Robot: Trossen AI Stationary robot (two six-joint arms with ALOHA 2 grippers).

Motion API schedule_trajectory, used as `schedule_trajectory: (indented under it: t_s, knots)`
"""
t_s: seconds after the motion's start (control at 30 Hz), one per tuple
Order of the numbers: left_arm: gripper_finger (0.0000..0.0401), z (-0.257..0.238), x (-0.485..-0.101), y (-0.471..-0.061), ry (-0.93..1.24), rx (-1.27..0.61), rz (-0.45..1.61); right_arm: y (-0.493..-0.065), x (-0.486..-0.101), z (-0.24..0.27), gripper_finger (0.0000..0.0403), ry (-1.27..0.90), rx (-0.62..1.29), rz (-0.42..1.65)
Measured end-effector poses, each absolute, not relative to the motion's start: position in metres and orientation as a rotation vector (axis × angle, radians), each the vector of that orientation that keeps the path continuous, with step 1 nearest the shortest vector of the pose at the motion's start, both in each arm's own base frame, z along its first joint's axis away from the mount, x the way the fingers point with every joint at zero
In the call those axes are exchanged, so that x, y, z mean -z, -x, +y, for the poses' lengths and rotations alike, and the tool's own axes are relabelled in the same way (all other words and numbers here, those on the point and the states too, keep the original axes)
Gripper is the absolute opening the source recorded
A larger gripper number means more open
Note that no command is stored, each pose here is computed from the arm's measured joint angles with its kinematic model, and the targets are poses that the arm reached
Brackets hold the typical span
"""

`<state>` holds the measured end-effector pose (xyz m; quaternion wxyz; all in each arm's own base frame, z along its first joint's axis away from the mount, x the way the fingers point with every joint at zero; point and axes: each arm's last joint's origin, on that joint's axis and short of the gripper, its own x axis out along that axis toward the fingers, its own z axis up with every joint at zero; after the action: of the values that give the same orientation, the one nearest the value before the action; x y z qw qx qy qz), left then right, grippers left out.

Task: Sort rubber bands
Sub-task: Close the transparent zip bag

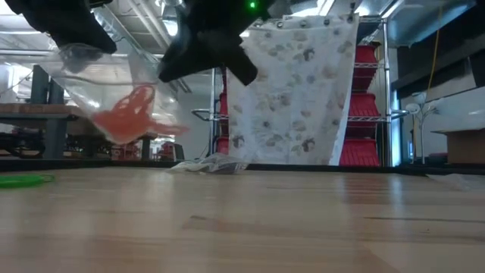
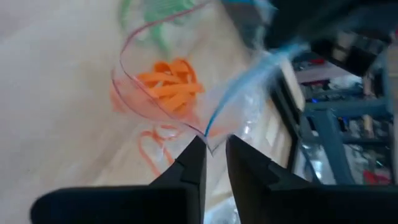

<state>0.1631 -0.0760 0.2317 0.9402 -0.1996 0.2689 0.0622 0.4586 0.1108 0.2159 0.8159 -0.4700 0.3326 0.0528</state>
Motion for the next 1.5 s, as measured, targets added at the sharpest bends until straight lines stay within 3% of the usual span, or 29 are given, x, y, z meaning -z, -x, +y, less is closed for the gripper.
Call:
schedule_trajectory:
  t_s: [0.27, 0.4, 0.53, 0.7, 1.07, 1.5]
  knots:
    - [0.0, -0.076, -0.232, -0.163, 0.413, -0.129, 0.55, -0.456, -0.216, 0.12, 0.0107, 0.968, -0.197, 0.7]
    - [0.0, -0.076, -0.232, -0.163, 0.422, -0.131, 0.549, -0.457, -0.215, 0.116, 0.0131, 0.809, -0.159, 0.71]
    - [0.0, -0.076, -0.232, -0.163, 0.425, -0.132, 0.549, -0.457, -0.211, 0.102, 0.0137, 0.58, -0.245, 0.756]
    - [0.0, -0.076, -0.232, -0.163, 0.425, -0.132, 0.549, -0.463, -0.211, 0.075, 0.0138, 0.378, -0.259, 0.759]
    - [0.0, -0.076, -0.232, -0.163, 0.426, -0.132, 0.548, -0.469, -0.217, 0.074, 0.0135, 0.328, -0.344, 0.66]
    - [0.0, -0.076, -0.232, -0.163, 0.433, -0.134, 0.547, -0.472, -0.212, 0.076, 0.0064, 0.334, -0.308, 0.66]
